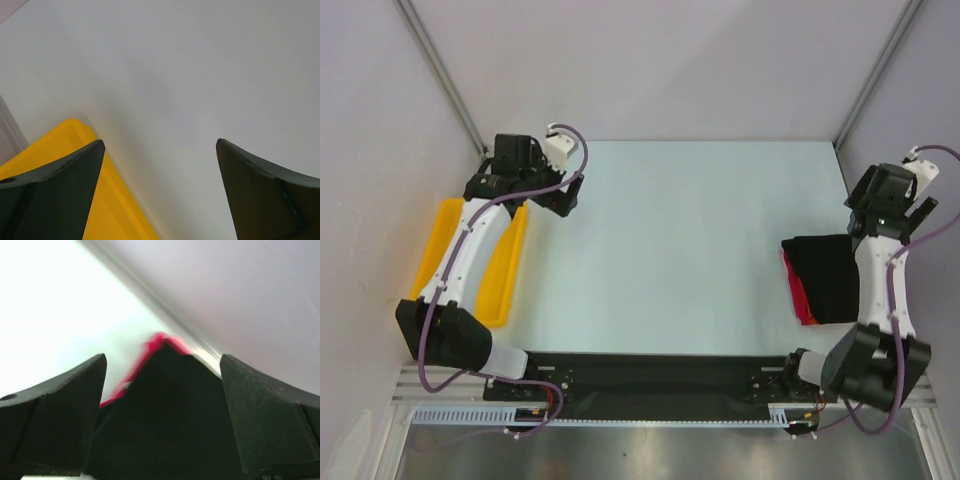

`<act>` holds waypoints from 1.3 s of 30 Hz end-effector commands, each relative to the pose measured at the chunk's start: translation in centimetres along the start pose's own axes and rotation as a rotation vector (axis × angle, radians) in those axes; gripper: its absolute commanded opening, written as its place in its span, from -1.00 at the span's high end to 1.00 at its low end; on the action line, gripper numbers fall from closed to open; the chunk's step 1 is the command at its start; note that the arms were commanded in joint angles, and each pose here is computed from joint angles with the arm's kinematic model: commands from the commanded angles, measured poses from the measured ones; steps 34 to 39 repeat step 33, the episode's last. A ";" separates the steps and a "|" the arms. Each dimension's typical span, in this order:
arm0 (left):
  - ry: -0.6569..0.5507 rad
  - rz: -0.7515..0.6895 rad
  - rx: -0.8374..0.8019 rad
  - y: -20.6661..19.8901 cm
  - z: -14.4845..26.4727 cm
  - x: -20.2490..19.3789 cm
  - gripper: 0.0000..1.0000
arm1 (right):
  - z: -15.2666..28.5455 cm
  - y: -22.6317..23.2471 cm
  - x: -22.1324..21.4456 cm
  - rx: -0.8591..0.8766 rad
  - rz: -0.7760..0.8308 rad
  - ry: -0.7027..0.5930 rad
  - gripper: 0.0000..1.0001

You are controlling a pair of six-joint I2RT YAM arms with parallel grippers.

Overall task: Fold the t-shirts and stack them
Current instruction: Neatly place the folded tshirt to the corner

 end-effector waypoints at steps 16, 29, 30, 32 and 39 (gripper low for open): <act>-0.082 0.122 0.217 -1.4 7.9 -9.5 -1.00 | 15.5 4.2 -6.8 0.759 -0.050 -0.092 -0.99; -0.072 0.194 0.205 -1.2 8.0 -11.1 -1.00 | 14.7 2.4 -7.3 0.573 -0.122 -0.099 -1.00; -0.065 0.196 0.202 -1.3 7.9 -11.1 -1.00 | 14.7 2.5 -7.3 0.577 -0.126 -0.097 -1.00; -0.062 0.192 0.200 -1.3 8.0 -11.1 -1.00 | 14.6 2.4 -7.3 0.576 -0.106 -0.106 -1.00; -0.060 0.193 0.205 -1.3 8.1 -11.2 -0.99 | 14.6 2.4 -7.3 0.568 -0.102 -0.108 -0.99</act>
Point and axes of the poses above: each gripper's point midway between its finger pads, its own z axis back along the fingers, its own y axis along the line the jaws close on, x = y × z, the point moved 7 cm from there along z, back along the fingers, and after that the axes turned 6 degrees about z, right-handed, at the moved point
